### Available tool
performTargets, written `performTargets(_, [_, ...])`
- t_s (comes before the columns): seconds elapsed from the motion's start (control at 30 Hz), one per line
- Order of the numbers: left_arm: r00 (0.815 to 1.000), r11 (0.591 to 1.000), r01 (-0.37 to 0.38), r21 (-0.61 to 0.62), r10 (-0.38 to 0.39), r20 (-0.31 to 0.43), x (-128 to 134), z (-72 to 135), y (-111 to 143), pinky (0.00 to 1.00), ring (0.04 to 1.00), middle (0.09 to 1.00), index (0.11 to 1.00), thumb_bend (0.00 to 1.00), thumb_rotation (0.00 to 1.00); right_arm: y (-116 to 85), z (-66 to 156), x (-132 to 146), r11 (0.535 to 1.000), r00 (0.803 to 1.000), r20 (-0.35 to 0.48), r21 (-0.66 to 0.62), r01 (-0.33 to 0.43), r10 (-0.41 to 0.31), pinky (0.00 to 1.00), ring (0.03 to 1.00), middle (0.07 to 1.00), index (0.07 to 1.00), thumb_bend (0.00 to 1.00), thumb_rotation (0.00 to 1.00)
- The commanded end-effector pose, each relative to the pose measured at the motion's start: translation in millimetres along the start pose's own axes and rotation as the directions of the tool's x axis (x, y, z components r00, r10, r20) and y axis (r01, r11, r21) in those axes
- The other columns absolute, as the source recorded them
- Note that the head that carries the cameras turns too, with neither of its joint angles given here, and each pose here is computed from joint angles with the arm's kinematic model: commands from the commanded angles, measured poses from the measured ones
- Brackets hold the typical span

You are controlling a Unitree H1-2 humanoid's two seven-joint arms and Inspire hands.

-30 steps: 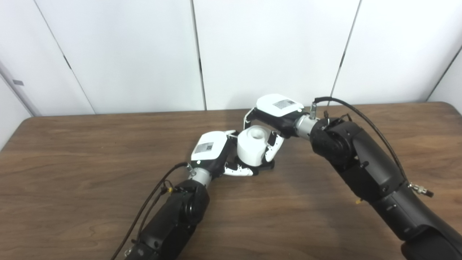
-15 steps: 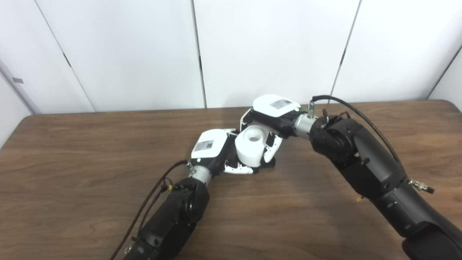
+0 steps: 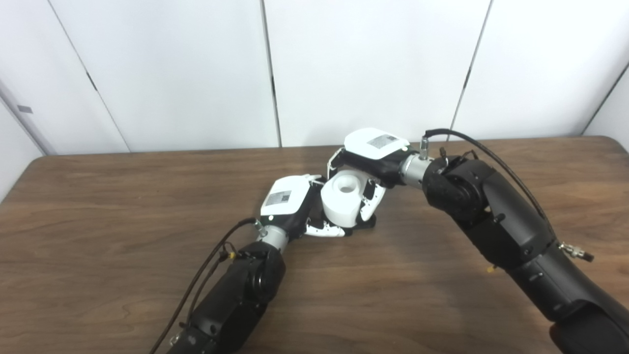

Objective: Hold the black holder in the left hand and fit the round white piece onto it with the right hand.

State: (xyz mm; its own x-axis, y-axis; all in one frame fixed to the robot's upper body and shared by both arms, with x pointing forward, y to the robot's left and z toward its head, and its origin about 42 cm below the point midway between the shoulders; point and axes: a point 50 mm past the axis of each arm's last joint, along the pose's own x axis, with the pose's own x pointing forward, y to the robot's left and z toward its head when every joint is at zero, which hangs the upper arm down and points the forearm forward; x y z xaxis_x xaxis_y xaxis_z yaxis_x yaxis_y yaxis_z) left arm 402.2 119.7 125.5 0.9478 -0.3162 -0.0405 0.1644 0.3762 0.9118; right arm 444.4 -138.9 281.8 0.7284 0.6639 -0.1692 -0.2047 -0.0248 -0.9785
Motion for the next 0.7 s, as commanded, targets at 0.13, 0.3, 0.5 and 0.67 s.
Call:
performTargets(0.13, [0.944,0.96,0.278,-0.034,-0.28,-0.176,-38.8,-50.3,-57.8,0.77,0.888,0.852,0.48,0.52,0.08,-45.7,1.9,-3.2,0.988,0.989,0.011,-0.045,0.145,-0.144,0.72,0.788,0.737,0.482,0.52,0.13])
performTargets(0.3, [0.942,0.957,0.287,-0.038,-0.289,-0.17,-39.0,-51.9,-58.6,0.77,0.89,0.854,0.48,0.52,0.08,-59.9,-1.1,-5.6,0.979,0.98,-0.011,-0.041,0.199,-0.199,0.73,0.792,0.743,0.484,0.52,0.13])
performTargets(0.5, [0.941,0.955,0.293,-0.035,-0.295,-0.168,-39.4,-52.6,-59.3,0.75,0.891,0.855,0.48,0.52,0.08,-64.6,-2.7,-7.0,0.969,0.97,-0.011,-0.04,0.243,-0.244,0.7,0.766,0.721,0.483,0.52,0.13])
performTargets(0.67, [0.942,0.956,0.293,-0.033,-0.294,-0.165,-39.7,-52.7,-59.6,0.73,0.88,0.848,0.48,0.52,0.08,-66.0,-3.8,-8.8,0.963,0.963,-0.013,-0.028,0.269,-0.269,0.67,0.756,0.719,0.483,0.52,0.13])
